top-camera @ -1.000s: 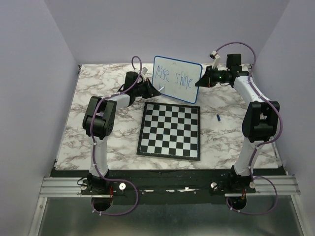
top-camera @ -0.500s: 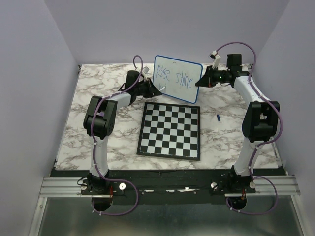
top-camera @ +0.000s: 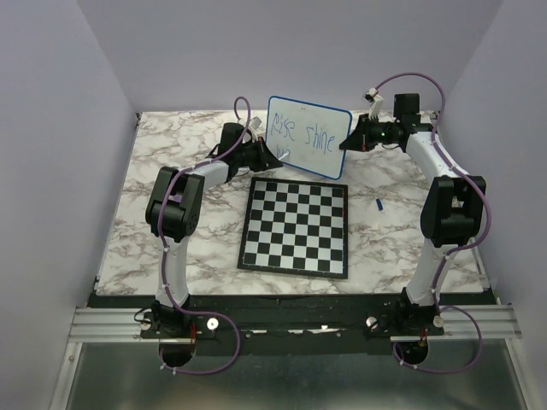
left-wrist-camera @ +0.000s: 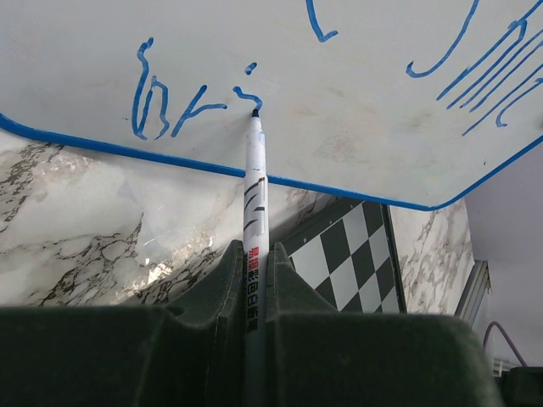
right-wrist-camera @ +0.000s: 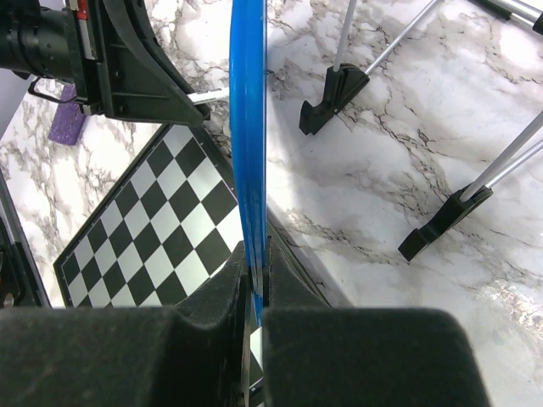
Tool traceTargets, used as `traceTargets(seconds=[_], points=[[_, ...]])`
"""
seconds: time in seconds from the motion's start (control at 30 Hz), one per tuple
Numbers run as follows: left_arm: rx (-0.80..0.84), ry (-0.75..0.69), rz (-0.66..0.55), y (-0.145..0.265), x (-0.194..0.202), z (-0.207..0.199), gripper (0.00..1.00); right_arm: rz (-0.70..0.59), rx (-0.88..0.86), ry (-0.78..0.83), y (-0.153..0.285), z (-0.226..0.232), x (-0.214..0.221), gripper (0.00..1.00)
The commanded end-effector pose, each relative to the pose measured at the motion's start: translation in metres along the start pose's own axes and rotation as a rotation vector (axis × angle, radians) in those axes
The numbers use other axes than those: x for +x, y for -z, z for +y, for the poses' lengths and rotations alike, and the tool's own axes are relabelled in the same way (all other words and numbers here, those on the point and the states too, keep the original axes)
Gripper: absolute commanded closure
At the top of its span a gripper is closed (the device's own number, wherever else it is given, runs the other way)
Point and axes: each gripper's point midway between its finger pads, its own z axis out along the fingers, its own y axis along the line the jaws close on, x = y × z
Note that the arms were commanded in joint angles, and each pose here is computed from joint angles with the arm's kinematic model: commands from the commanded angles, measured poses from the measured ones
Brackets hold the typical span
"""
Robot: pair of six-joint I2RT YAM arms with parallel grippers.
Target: Write a sentence on the whiteboard
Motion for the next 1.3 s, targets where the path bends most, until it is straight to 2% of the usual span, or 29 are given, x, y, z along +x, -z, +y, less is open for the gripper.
traceTargets(seconds=[0.0, 0.4, 0.77, 1.27], points=[[-0.036, 0.019, 0.039, -0.004, 0.015, 0.014, 1.0, -0.001, -0.042, 0.01, -0.005, 0.003, 0.004, 1.0], [-0.083, 0.05, 0.07, -0.002, 0.029, 0.034, 1.0, -0.001, -0.044, 0.01, -0.005, 0.003, 0.004, 1.0], [-0.084, 0.049, 0.073, -0.002, 0.029, 0.035, 1.0, -0.003, -0.046, 0.013, -0.005, 0.005, 0.003, 1.0], [0.037, -0.011, 0.068, -0.008, 0.013, -0.007, 1.0, -0.003, -0.042, 0.014, -0.004, 0.004, 0.003, 1.0]])
